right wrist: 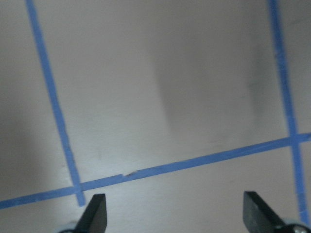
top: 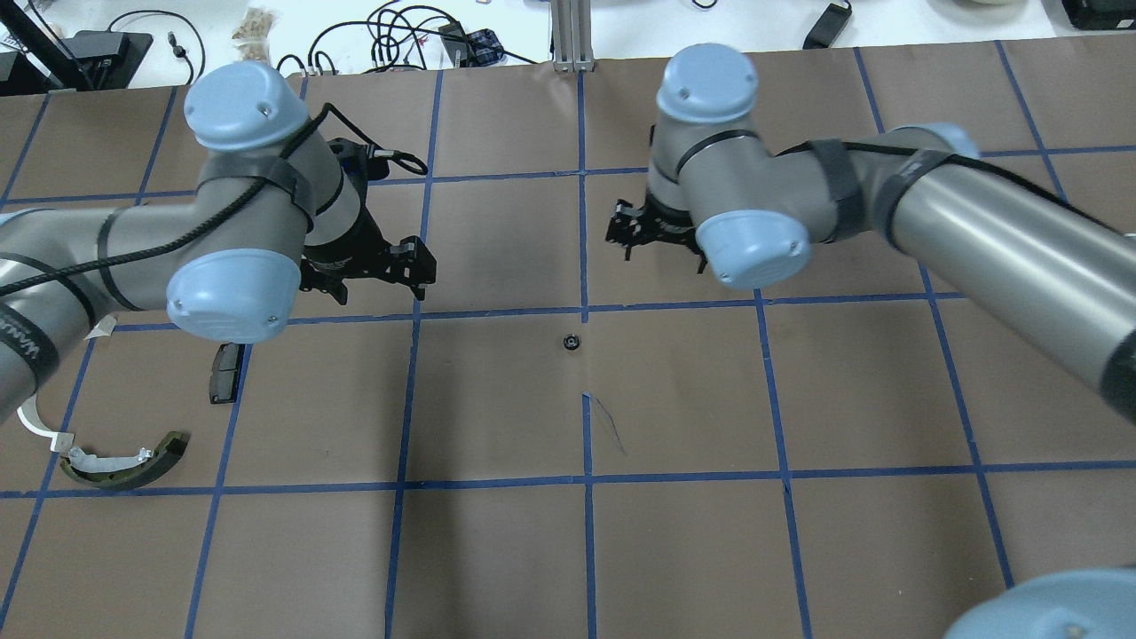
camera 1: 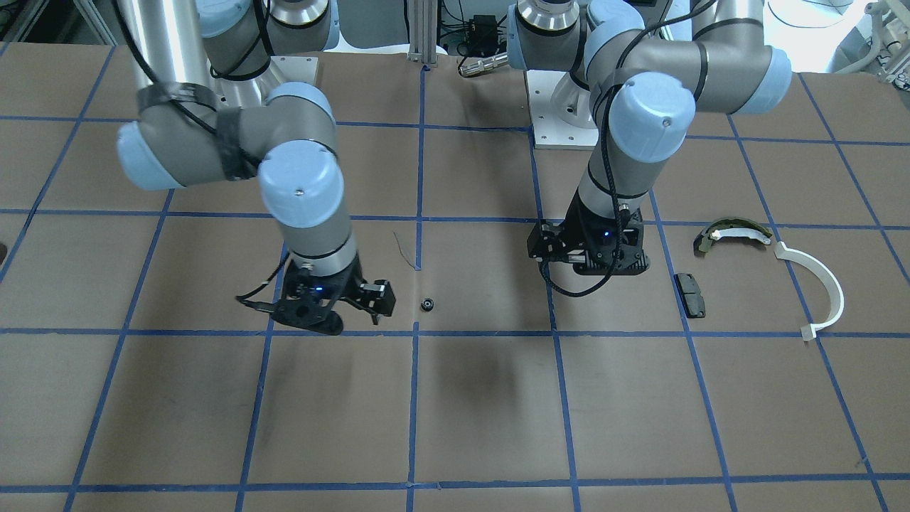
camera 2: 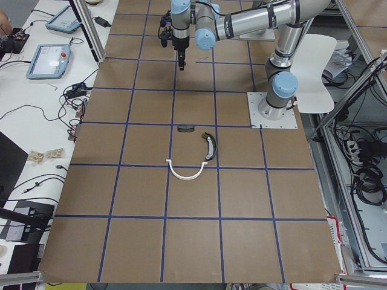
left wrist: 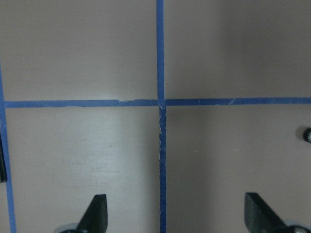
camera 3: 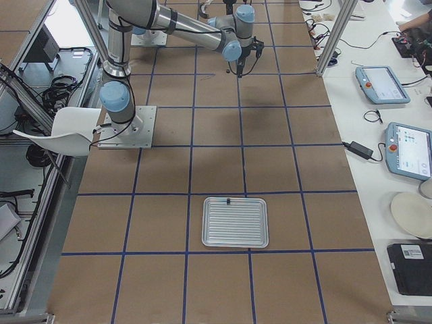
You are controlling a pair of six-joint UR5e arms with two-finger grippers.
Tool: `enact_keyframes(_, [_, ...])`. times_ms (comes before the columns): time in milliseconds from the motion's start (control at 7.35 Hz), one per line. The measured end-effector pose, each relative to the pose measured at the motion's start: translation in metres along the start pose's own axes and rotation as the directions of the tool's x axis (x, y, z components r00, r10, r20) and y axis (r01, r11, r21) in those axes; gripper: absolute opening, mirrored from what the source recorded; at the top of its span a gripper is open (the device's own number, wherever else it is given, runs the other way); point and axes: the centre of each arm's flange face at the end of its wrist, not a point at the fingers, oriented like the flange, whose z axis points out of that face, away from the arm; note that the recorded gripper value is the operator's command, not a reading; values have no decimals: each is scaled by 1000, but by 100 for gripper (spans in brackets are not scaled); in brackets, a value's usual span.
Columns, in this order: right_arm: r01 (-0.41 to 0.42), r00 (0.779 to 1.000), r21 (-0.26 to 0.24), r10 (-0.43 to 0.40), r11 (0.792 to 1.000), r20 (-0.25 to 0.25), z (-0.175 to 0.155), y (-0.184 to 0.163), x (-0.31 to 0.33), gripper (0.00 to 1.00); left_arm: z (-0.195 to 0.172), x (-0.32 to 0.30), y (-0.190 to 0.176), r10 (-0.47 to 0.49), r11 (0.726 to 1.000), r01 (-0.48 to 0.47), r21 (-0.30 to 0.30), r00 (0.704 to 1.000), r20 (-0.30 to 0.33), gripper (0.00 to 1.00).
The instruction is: Place bearing gear from tray to pile
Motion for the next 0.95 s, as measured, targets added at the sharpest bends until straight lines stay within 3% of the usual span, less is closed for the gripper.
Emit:
enact_keyframes(408, [72, 997, -30, -73, 997, -19, -51, -59, 189, 100, 48, 92, 9, -47, 999, 47, -11, 999, -9, 99])
enact_keyframes(681, [207, 978, -44, -207, 977, -18, -57, -75, 304, 100, 87, 162, 32, -25, 999, 26, -45, 1000, 5, 98])
enact_keyframes(953, [295, 955, -44, -296, 955, -18, -59, -77, 387, 100, 120, 193, 39, -5, 1000, 5, -27, 1000, 4, 98])
